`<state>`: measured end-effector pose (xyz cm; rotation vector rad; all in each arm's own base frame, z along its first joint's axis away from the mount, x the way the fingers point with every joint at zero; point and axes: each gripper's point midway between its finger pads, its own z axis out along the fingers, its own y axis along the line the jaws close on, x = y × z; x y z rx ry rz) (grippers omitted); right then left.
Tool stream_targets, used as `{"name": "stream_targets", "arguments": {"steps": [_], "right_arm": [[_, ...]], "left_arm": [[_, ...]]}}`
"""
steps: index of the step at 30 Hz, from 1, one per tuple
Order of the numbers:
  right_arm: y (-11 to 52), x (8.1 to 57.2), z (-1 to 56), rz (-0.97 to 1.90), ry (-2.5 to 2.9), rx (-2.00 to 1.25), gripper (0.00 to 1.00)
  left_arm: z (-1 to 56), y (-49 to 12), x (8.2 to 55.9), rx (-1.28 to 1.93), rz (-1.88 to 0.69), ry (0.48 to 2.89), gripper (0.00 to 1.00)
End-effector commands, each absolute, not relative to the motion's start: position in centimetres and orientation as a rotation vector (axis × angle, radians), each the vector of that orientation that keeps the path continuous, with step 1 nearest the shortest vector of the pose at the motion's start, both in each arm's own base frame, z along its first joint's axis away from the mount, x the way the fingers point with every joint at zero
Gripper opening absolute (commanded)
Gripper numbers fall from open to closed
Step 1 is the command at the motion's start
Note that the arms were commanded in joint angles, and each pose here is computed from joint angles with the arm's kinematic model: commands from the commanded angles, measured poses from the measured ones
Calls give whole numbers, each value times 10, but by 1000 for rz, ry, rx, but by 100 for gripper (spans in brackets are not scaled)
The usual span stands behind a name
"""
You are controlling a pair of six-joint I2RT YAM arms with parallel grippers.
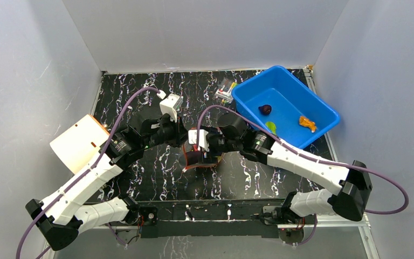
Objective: Place the food in the zip-top bag and seal the zipper
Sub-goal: Place the fake vegetable in the zipper food storage bag, then pick up the fake vegetable from the bin.
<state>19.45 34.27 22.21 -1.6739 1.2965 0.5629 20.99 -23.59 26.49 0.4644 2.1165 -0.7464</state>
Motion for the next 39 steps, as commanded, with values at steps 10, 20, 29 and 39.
{"name": "stream_targets", "arguments": {"steps": [10,20,29,39], "right_arm": [[343,147,375,955,1043,-1213,57],[292,213,426,768,1333,-641,73],[265,278,392,465,1575,-421,75],[193,360,351,400,1785,-127,69]], "left_arm": [[271,-209,234,367,-547,2062,0],[307,-200,253,331,-462,1952,0],[339,-171,274,274,-243,1878,0],[293,-177,266,313,-266,1974,0]]}}
